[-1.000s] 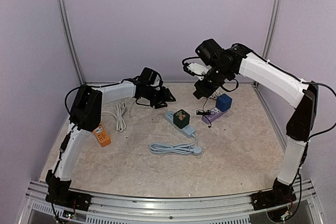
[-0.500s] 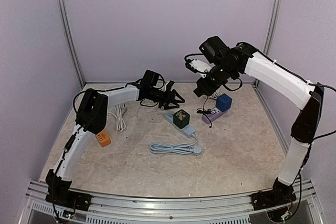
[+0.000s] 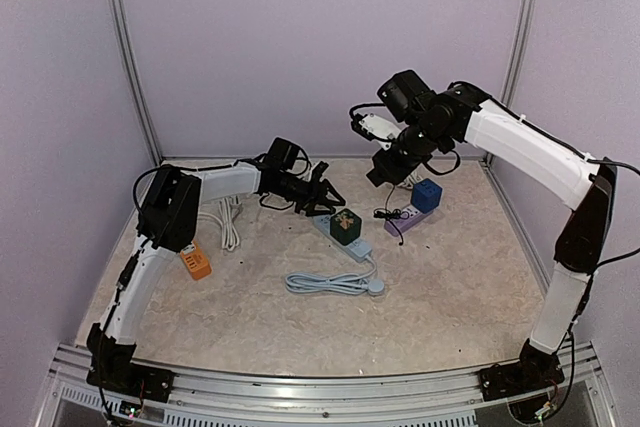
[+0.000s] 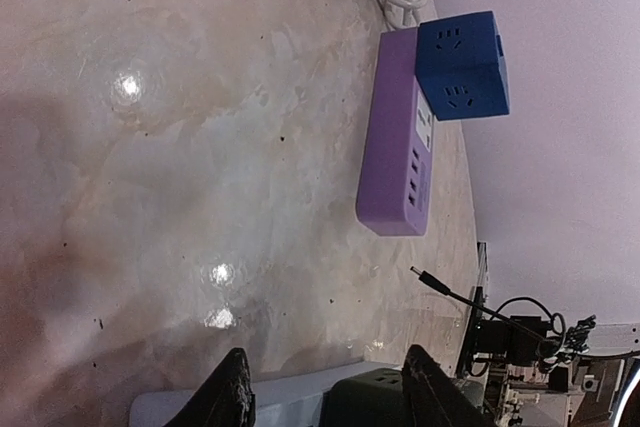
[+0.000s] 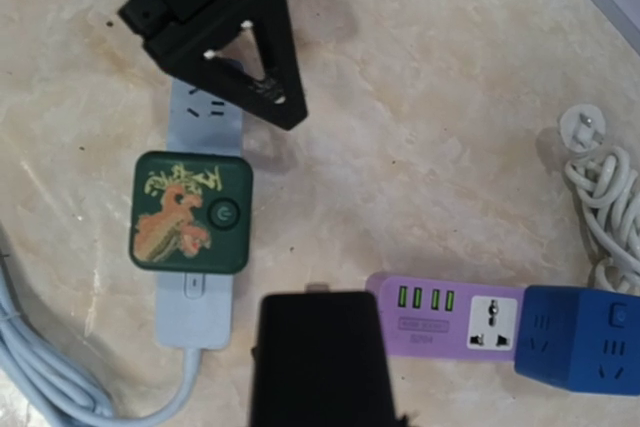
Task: Insert the plug
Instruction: Move the socket to the center of the board, then insert the plug into the socket.
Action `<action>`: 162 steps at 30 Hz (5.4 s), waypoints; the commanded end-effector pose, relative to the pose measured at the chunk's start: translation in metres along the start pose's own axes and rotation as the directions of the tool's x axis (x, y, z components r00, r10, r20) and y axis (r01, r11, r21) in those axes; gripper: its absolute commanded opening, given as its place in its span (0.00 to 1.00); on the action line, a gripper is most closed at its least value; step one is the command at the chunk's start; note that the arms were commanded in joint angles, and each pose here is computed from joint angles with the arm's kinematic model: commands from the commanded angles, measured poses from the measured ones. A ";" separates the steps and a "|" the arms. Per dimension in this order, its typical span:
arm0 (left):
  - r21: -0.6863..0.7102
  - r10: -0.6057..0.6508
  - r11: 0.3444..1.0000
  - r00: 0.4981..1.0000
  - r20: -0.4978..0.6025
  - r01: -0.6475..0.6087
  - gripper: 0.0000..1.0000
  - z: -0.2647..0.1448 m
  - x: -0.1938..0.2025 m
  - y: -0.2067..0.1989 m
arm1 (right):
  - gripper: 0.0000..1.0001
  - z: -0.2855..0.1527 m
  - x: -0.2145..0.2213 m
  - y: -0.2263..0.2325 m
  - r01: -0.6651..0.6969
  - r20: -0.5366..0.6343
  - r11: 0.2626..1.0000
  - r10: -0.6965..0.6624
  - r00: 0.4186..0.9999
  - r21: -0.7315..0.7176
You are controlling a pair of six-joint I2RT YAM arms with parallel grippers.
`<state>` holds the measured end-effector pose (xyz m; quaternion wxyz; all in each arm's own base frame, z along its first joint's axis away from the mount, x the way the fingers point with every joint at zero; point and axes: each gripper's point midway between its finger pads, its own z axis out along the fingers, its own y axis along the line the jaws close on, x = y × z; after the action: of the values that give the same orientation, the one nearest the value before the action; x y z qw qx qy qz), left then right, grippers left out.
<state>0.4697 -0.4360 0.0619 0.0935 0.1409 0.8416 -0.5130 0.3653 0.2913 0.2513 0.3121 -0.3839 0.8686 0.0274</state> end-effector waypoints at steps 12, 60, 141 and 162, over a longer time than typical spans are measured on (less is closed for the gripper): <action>-0.240 -0.051 0.970 0.999 -0.007 0.048 0.49 -0.006 0.039 0.039 | 0.00 -0.018 -0.010 0.013 -0.001 0.039 1.000 0.001 0.999 0.011; -0.206 -0.155 0.969 0.984 -0.090 0.134 0.39 -0.011 0.110 0.055 | 0.00 -0.054 0.010 0.073 0.098 0.022 0.985 -0.096 0.995 -0.144; -0.351 -0.142 0.820 0.754 0.641 0.452 0.99 -0.199 0.192 0.006 | 0.00 0.148 0.086 0.177 0.536 -0.316 0.782 -0.621 0.717 -0.319; -0.402 -0.031 0.842 0.776 0.629 0.360 0.99 -0.231 0.243 -0.034 | 0.00 0.209 0.161 0.200 0.455 -0.379 0.693 -0.702 0.603 -0.559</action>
<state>0.2417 -0.2271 0.1348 0.3347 -0.1573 0.8654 -0.3380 0.3025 0.4147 0.0730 0.1166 -0.6687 0.7327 -0.0500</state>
